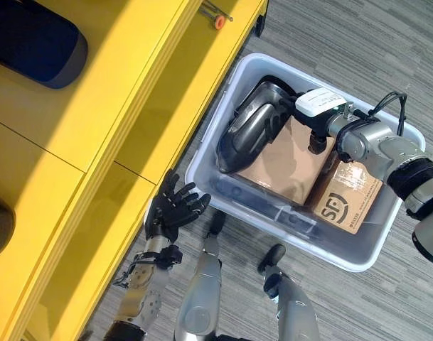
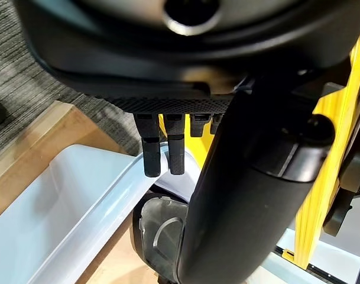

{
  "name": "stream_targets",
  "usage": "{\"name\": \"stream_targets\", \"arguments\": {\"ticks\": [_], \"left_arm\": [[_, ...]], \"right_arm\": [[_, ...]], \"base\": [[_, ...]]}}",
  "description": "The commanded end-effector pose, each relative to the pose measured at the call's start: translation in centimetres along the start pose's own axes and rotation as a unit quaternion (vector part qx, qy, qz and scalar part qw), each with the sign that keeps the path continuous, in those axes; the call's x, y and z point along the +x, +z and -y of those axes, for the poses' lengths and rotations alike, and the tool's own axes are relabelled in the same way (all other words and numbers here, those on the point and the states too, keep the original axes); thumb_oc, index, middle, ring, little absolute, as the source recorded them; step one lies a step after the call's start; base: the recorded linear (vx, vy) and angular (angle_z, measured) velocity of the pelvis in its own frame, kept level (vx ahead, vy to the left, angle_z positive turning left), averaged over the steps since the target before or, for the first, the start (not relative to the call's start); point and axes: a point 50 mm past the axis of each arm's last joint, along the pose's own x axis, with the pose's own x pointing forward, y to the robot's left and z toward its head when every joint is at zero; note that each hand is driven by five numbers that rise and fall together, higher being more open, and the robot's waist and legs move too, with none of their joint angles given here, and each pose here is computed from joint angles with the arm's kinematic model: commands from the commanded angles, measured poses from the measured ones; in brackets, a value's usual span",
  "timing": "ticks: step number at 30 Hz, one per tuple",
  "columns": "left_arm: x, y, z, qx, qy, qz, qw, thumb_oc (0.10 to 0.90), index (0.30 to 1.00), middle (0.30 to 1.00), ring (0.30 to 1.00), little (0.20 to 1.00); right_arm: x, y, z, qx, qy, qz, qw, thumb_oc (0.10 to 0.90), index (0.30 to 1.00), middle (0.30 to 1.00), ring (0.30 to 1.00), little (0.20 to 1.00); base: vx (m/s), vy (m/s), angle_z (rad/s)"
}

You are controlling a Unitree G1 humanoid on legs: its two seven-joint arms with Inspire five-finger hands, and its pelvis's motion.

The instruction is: Move parts from the plastic box to the shelf.

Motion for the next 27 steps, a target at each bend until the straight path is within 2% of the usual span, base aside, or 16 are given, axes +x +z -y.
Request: {"name": "stream_targets", "arguments": {"ticks": [1, 27], "left_arm": [[-0.5, 3.0, -0.2, -0.008, -0.010, 0.068, 0.998, 0.900, 1.000, 1.000, 1.000, 1.000], [-0.6, 3.6, 0.3, -0.008, -0.017, 0.080, 0.997, 0.900, 1.000, 1.000, 1.000, 1.000]], "right_arm": [[-0.6, -1.6, 7.9, -0.066, -0.111, -0.021, 0.991, 0.900, 1.000, 1.000, 1.000, 1.000], [-0.1, -1.8, 10.1, -0.089, -0.132, -0.052, 0.986, 0.900, 1.000, 1.000, 1.000, 1.000]], "base": [[0.00, 0.000, 0.00], [0.02, -0.003, 0.06]]}}
